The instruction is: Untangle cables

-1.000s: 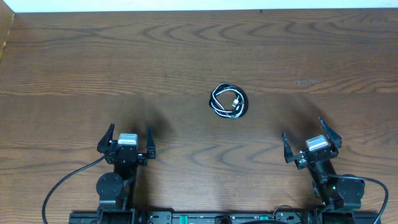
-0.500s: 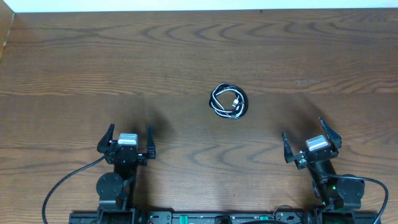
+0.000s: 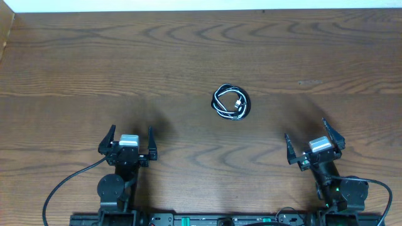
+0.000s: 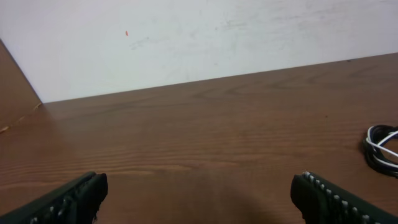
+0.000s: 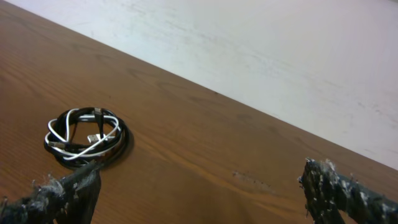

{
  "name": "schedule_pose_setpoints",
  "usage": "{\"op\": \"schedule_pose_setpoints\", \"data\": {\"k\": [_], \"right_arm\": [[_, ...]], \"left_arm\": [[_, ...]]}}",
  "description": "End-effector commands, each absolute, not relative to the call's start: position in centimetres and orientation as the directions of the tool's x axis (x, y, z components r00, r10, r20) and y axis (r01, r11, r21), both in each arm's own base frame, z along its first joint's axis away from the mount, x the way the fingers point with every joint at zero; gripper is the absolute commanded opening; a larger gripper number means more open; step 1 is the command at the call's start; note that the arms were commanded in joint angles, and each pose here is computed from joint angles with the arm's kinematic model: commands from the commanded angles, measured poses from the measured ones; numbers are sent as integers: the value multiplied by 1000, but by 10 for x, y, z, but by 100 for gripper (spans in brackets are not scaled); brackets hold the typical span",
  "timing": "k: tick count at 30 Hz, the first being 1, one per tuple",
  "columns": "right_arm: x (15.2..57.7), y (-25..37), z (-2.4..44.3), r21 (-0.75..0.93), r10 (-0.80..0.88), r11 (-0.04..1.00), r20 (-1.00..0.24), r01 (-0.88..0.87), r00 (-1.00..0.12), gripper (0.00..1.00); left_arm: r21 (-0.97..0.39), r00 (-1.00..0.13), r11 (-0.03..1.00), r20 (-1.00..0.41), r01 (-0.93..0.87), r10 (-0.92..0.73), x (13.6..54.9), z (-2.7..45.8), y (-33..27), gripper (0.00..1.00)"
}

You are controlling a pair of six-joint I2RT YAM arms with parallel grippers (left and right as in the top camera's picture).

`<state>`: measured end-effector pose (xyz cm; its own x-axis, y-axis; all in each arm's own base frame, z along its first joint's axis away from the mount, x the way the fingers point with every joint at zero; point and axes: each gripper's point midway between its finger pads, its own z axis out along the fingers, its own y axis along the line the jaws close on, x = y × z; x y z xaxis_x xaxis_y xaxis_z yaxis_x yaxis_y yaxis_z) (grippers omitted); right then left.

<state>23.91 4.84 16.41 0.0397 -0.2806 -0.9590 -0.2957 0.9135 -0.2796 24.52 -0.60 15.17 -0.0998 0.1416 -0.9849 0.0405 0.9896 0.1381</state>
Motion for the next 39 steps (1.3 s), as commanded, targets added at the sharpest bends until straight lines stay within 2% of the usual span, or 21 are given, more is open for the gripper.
{"op": "schedule_pose_setpoints", "data": {"k": [1,18,23,26,34,39], "right_arm": [[238,51,164,-273,-273,912,-961,-307,43,99],[238,51,164,-273,-273,911,-961,-309,44,99],[238,51,165,-256,-256,916,-966,-309,40,99],[238,51,167,-209,-210,928,-977,-310,30,99],[234,54,193,-172,-159,932,-985,-319,66,99],[231,59,217,-178,-158,922,-984,-343,85,99]], "left_arm": [[141,-144,989,-978,53,148,244,138,-7,99],[137,-146,989,-979,52,143,244,137,-7,99],[5,-151,999,-988,32,10,244,137,-7,99],[-23,-148,999,-989,28,-18,244,139,-7,99],[-41,-89,999,-995,29,-38,242,180,-7,99],[-48,-88,992,-995,120,-37,243,212,-22,99]]}}
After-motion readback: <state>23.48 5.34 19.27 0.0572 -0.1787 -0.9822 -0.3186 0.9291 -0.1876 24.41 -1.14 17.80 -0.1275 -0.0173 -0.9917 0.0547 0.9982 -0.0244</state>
